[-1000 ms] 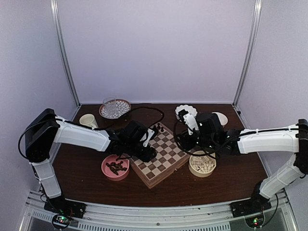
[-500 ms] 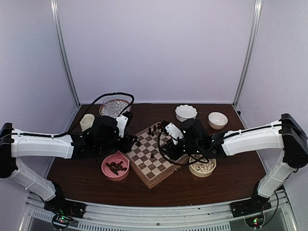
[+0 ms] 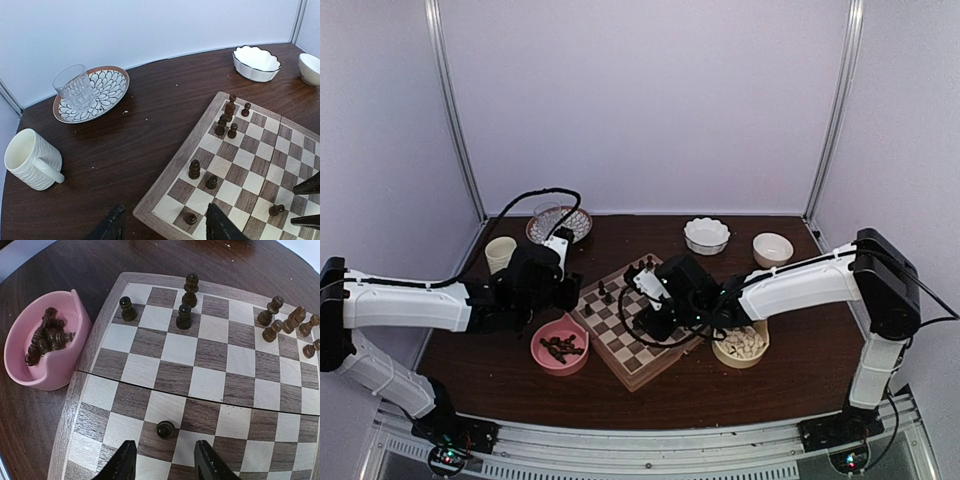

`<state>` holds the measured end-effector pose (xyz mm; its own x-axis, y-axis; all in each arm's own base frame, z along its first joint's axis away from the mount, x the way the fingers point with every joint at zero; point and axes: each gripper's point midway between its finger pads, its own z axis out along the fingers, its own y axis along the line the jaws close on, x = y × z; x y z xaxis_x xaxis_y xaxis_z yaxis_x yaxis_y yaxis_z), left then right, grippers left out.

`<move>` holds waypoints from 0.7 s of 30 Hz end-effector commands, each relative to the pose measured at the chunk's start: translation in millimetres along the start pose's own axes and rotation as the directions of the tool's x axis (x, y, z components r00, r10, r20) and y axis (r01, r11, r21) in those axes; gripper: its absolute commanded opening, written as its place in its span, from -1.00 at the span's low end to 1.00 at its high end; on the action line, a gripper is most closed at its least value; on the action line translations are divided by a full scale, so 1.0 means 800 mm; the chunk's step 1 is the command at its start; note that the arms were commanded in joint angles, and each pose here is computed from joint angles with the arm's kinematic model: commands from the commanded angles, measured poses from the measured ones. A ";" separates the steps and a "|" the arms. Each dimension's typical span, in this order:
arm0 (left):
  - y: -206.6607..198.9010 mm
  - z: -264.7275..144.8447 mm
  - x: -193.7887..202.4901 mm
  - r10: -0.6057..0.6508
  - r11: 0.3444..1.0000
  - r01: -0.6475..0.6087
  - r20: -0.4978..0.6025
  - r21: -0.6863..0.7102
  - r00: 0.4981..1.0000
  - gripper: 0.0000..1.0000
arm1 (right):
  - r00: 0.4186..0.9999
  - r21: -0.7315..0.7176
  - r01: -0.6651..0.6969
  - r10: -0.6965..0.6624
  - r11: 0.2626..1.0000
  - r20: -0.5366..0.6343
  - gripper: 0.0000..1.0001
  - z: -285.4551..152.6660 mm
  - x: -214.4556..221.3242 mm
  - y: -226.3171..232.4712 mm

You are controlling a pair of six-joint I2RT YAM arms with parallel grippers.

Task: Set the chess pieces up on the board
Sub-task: Pick up the pawn from the chessboard.

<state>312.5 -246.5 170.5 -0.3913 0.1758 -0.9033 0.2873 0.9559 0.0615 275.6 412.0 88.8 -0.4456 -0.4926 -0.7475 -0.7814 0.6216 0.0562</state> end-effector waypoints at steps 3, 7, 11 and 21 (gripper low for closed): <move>0.005 -0.003 -0.015 -0.030 0.999 0.031 0.047 -0.016 0.998 0.12 | 0.999 -0.006 0.001 -0.001 1.000 -0.046 -0.20 0.018 0.002 0.005; 0.005 -0.003 -0.015 -0.024 1.000 0.025 0.044 -0.018 0.999 0.13 | 0.998 -0.003 0.006 -0.006 1.000 -0.059 -0.29 0.025 0.006 0.005; 0.005 -0.004 -0.016 -0.022 1.000 0.022 0.044 -0.018 0.999 0.13 | 0.997 0.004 0.009 -0.009 1.000 -0.072 -0.36 0.030 0.008 0.004; 0.001 -0.005 -0.017 -0.007 1.000 0.007 0.042 -0.008 0.999 0.14 | 0.996 0.035 0.020 -0.017 0.999 -0.082 -0.57 0.034 0.007 -0.001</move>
<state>312.9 -245.0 171.1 -0.3884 0.1767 -0.9044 0.2787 0.9580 0.0674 282.5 422.1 66.0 -0.4726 -0.5426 -0.6944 -0.7799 0.6245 0.0428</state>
